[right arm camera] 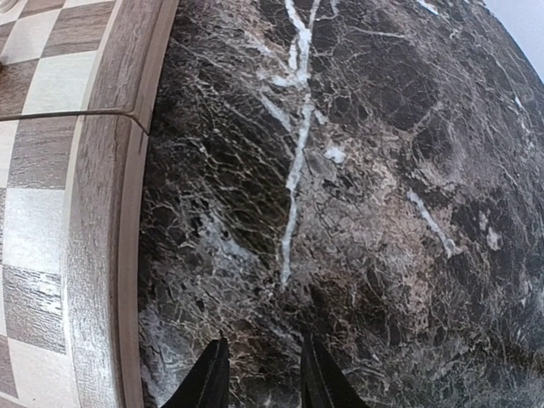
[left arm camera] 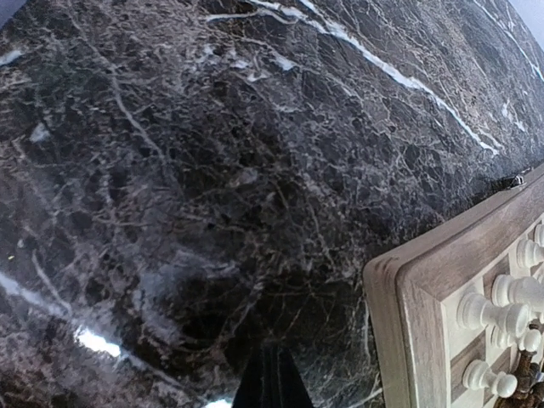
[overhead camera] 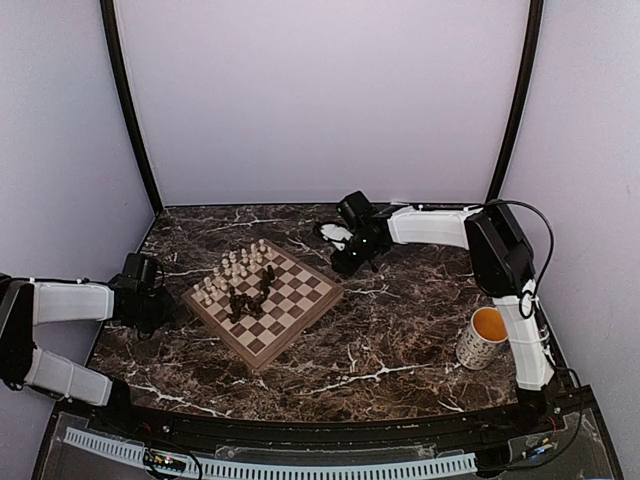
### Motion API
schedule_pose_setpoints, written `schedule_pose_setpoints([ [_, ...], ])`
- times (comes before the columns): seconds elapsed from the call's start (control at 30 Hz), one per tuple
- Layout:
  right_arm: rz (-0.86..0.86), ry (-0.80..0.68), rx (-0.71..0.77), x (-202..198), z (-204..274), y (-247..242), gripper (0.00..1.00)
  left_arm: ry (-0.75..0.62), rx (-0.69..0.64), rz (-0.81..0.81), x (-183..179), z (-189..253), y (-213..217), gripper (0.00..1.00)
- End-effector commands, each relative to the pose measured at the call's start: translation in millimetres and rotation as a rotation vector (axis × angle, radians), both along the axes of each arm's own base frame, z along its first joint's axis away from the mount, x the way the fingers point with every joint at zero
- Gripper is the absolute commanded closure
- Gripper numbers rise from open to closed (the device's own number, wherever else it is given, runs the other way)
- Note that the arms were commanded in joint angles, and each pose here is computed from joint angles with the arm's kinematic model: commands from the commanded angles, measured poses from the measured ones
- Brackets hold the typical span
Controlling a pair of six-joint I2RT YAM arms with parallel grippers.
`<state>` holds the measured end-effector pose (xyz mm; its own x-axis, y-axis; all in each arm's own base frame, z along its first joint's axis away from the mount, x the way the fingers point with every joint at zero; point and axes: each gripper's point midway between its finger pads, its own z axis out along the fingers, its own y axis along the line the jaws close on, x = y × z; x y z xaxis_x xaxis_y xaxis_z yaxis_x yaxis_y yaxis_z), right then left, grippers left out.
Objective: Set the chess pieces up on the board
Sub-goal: Move the chessboard to the center of the board.
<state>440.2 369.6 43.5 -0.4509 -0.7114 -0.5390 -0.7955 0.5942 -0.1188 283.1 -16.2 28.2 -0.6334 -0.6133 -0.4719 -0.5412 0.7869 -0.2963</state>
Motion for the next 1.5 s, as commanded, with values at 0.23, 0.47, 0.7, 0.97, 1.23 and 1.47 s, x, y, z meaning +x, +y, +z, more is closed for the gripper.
schedule_pose_setpoints([
  [0.23,0.218,0.085,-0.018,-32,-36,18,0.7,-0.069,-0.092,-0.058,53,-23,-19,1.0],
  [0.47,0.296,0.14,-0.043,-68,-44,4,0.7,-0.094,-0.239,-0.188,73,-33,-56,1.0],
  [0.7,0.307,0.175,-0.106,-96,-56,-26,0.7,-0.094,-0.274,-0.303,74,-37,-97,1.0],
  [0.97,0.29,0.196,-0.135,-115,-53,-48,0.7,-0.026,-0.31,-0.454,37,-42,-150,1.0],
  [1.23,0.262,0.229,-0.188,-132,-60,-81,0.7,0.023,-0.304,-0.567,2,-36,-182,1.0],
  [1.47,0.224,0.26,-0.191,-147,-62,-105,0.7,0.071,-0.224,-0.701,-29,-25,-214,1.0],
])
